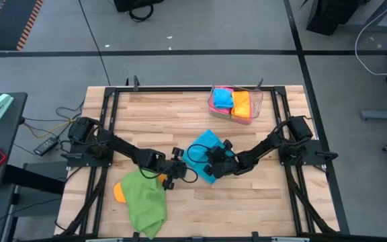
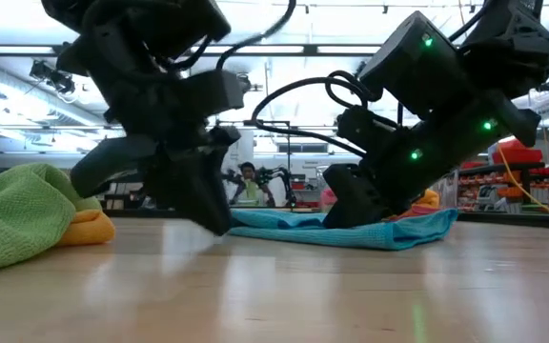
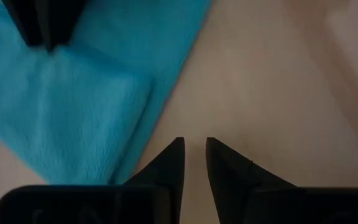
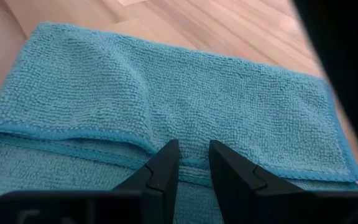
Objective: Fold microfiber towels
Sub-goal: Fold the blue towel
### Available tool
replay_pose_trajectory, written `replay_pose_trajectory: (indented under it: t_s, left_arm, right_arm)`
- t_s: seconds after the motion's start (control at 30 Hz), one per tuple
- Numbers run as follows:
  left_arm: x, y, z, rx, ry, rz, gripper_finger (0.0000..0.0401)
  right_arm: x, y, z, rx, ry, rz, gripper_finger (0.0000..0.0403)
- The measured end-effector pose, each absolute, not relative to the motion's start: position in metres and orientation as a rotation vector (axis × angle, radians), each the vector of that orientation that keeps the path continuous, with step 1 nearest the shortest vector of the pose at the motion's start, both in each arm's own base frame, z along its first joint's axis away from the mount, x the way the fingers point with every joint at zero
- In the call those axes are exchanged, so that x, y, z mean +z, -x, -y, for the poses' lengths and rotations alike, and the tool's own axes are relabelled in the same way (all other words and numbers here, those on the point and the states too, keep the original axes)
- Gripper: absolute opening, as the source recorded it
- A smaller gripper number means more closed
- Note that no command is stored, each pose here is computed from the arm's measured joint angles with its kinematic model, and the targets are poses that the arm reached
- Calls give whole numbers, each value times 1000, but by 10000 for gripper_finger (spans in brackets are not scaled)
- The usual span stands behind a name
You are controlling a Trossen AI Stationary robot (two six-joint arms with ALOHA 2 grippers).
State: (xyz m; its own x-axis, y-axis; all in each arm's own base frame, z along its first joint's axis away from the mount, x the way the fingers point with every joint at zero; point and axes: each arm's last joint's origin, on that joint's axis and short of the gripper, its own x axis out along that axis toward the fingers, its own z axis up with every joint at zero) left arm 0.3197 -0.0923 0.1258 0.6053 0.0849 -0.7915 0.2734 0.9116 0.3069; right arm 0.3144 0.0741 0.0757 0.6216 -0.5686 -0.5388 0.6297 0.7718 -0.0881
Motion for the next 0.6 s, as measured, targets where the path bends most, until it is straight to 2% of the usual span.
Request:
replay_pose_trajectory:
  t_s: [0.13, 0.27, 0.5, 0.6]
  left_arm:
    - [134, -325, 97, -113, -435, -826, 75]
    - [139, -332, 92, -31, -432, -757, 72]
    - [126, -343, 66, 164, -229, -746, 63]
    - [113, -345, 60, 180, -156, -783, 59]
  right_arm:
    - [76, -314, -74, -692, -113, -579, 99]
    - [75, -314, -74, -694, -119, -578, 99]
    - [75, -314, -74, -694, -123, -577, 99]
    - [75, -314, -74, -694, -123, -577, 99]
